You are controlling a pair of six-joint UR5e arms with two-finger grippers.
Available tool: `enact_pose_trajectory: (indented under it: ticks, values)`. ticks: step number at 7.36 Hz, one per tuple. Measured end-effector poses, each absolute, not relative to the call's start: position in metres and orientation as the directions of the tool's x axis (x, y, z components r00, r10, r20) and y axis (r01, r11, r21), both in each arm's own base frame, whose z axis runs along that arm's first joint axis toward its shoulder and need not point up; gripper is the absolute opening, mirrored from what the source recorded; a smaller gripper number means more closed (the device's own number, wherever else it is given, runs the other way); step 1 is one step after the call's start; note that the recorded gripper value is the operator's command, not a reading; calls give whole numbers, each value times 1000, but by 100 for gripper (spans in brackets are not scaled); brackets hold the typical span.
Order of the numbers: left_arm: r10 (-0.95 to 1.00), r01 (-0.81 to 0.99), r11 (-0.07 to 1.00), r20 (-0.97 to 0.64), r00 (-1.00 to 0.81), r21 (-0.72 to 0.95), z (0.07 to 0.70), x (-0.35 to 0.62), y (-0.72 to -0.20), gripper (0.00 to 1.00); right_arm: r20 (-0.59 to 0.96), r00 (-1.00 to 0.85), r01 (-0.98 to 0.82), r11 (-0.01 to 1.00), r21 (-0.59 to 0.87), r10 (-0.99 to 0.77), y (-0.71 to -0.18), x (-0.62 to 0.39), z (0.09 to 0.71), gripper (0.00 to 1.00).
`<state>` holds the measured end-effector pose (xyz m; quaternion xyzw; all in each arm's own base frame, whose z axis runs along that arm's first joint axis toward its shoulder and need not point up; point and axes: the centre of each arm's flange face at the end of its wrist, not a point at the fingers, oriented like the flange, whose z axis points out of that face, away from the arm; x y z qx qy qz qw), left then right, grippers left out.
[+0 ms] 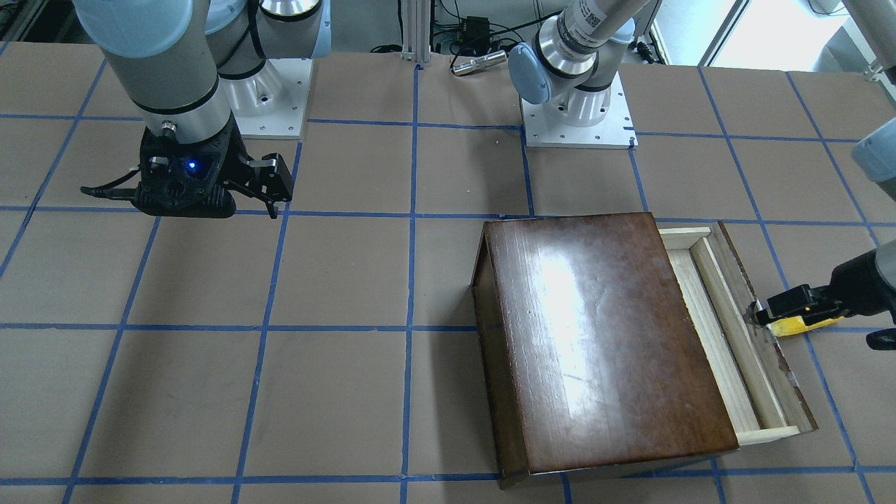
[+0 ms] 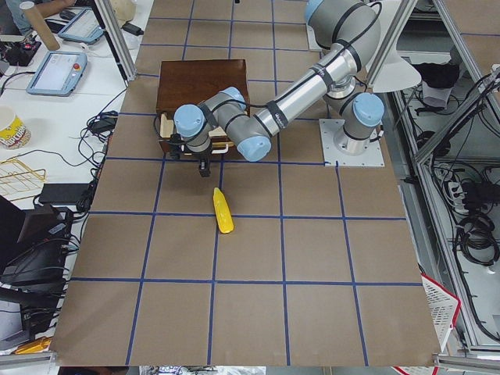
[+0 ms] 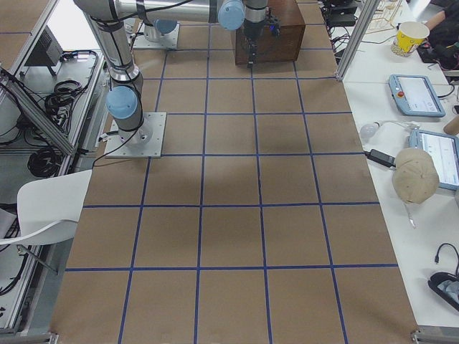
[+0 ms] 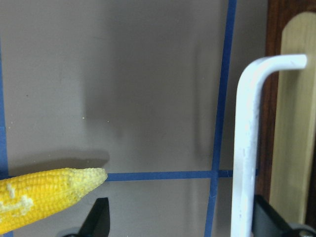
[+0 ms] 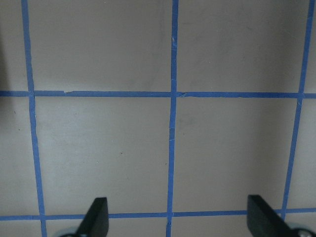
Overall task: Open drawer and put corn inside
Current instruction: 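Release the handle and move the left gripper toward the yellow corn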
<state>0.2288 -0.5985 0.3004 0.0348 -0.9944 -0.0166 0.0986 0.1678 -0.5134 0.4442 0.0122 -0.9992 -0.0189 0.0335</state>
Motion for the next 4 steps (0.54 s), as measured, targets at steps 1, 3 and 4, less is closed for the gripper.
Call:
enact_pose_trajectory:
  ticks: [1, 3, 4]
  values:
    - [-71, -65, 997, 192, -979, 36, 312, 228, -598, 100, 67, -997, -23, 999, 39, -26, -513, 168, 444, 100]
    - [-63, -57, 997, 166, -984, 45, 335, 230, -597, 100, 67, -997, -23, 999, 39, -26, -513, 168, 444, 100]
    - [-46, -39, 998, 137, -989, 53, 341, 234, -595, 100, 67, -997, -23, 999, 39, -26, -513, 168, 444, 100]
